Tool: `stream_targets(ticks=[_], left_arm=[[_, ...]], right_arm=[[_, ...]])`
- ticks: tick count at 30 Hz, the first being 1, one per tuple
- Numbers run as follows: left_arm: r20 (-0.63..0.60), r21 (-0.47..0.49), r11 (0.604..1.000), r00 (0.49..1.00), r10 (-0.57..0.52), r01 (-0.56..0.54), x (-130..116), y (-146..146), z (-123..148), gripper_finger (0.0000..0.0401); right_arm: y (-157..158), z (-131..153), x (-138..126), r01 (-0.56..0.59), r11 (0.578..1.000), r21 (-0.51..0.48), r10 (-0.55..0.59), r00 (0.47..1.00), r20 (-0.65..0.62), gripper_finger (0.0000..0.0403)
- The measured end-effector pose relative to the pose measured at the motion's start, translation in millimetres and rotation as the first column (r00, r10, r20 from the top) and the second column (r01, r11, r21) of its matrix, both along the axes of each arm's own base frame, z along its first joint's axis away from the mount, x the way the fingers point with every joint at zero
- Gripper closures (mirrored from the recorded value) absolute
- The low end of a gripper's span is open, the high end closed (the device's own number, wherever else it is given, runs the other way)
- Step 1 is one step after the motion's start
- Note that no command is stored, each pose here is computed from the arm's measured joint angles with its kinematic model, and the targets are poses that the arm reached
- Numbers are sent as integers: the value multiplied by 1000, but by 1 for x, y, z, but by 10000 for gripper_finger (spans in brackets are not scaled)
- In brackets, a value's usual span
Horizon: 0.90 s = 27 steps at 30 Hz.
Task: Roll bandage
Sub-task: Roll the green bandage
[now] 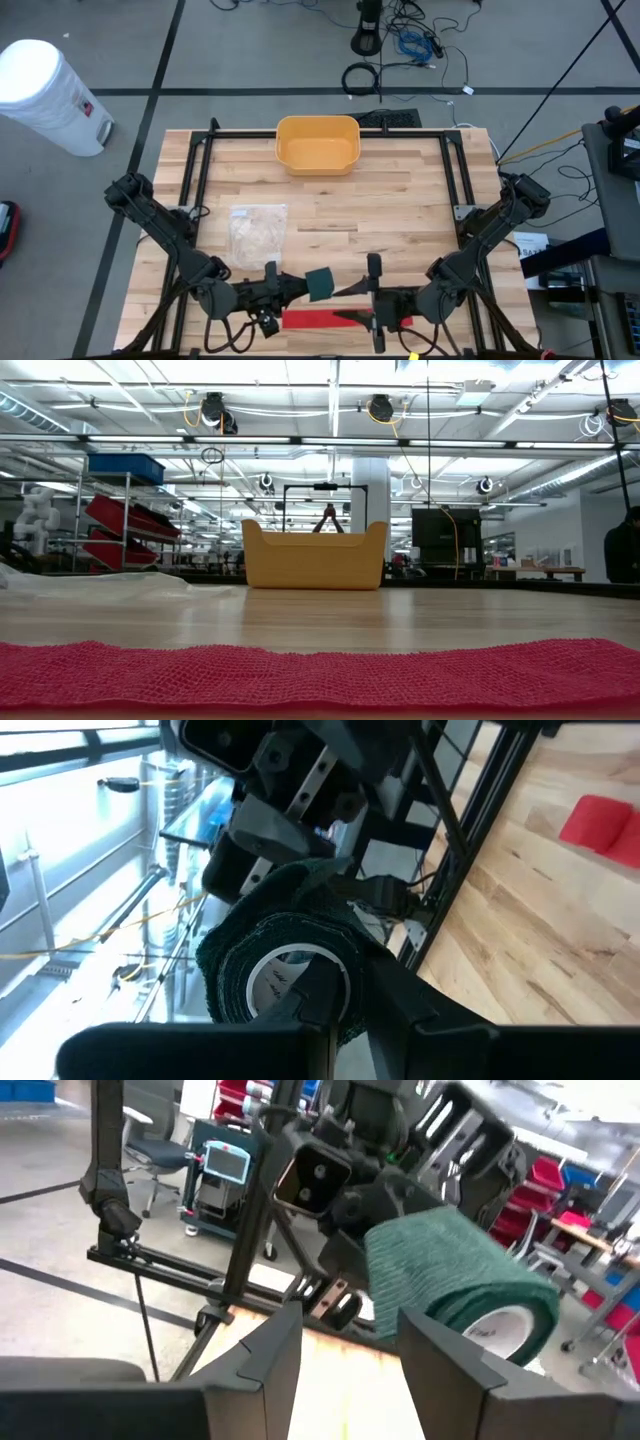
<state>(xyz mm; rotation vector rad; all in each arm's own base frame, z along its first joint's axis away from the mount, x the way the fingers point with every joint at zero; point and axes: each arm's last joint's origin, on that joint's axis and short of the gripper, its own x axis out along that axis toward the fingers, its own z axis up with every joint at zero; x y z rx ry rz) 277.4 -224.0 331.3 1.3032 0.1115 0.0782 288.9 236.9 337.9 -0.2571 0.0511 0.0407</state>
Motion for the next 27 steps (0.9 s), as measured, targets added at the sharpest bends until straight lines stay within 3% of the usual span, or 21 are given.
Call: stream_targets(ticks=[15, 27], left_arm=[[23, -20, 999, 999, -29, 29, -7, -9, 3, 363], [22, -19, 999, 999, -30, 30, -7, -9, 2, 363]], right_arm=[[-8, -5, 6, 37, 999, 27, -36, 998, -43, 250], [-7, -3, 6, -19, 998, 54, 20, 999, -28, 250]])
